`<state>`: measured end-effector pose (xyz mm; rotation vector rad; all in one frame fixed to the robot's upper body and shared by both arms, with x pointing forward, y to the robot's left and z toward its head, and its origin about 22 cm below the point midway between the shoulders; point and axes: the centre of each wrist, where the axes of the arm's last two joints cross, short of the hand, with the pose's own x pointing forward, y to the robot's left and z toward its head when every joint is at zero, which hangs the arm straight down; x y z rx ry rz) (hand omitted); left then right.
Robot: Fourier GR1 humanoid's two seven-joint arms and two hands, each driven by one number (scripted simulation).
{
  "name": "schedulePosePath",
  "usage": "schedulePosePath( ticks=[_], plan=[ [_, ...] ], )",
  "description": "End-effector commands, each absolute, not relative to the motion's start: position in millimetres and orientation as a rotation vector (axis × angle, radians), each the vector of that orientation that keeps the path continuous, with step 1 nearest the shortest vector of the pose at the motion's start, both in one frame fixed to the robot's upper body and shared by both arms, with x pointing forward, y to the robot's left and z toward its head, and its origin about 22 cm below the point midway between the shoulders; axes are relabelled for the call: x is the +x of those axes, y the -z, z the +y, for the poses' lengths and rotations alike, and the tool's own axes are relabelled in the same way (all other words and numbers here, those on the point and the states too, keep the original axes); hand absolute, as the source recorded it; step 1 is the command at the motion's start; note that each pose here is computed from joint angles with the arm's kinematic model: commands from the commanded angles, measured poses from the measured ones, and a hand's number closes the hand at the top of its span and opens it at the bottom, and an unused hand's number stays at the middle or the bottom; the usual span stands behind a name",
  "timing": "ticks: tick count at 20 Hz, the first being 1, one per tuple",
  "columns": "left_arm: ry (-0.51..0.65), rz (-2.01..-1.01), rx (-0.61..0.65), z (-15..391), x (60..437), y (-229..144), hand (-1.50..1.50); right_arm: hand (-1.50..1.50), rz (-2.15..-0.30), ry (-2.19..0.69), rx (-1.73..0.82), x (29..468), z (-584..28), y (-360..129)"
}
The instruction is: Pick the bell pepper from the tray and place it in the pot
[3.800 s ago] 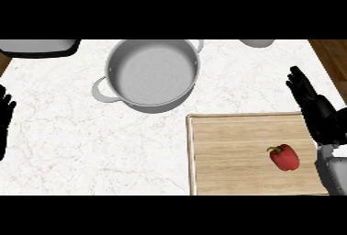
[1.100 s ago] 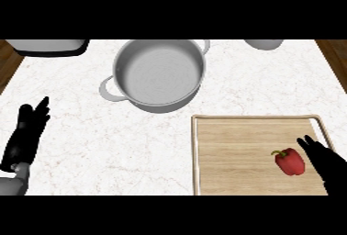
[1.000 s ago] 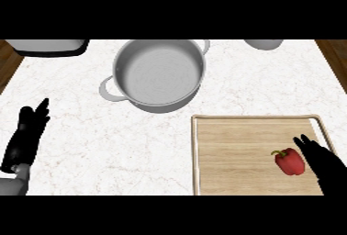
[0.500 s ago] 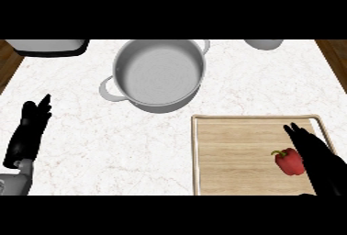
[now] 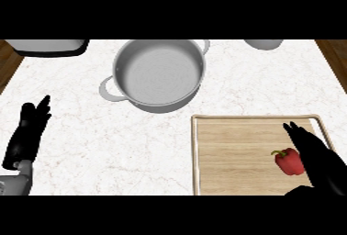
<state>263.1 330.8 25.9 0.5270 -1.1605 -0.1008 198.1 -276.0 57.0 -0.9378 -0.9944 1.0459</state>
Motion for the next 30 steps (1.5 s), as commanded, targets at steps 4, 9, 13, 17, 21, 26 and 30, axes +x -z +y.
schedulePosePath(
  ticks=[4,9,13,17,21,26,30],
  plan=[
    [0.109,-1.163,0.532,328.2,255.8,-39.5,0.00,-1.50,-0.969,-1.030,-0.887,200.0,-266.1,-35.1],
    [0.086,-1.165,0.525,325.4,267.3,-33.3,0.00,-1.50,-0.980,-1.034,-0.887,208.5,-280.0,-45.9],
    [0.118,-1.172,0.534,335.0,248.0,-34.4,0.00,-1.50,-0.974,-1.034,-0.885,210.8,-279.4,-20.8],
    [0.113,-1.162,0.530,327.3,254.0,-22.2,0.00,1.50,-0.984,-1.025,-0.864,210.1,-297.6,-11.4],
    [0.101,-1.163,0.520,340.9,256.8,-29.4,0.00,1.50,-1.073,-1.079,-0.941,220.7,-294.7,-9.0],
    [0.109,-1.139,0.510,332.0,259.7,-32.6,0.00,1.50,-1.120,-1.119,-1.038,222.3,-291.7,-7.5],
    [0.091,-1.156,0.498,327.6,259.9,-45.2,0.00,1.50,-1.180,-1.080,-1.090,210.8,-287.0,-20.5]
  ],
)
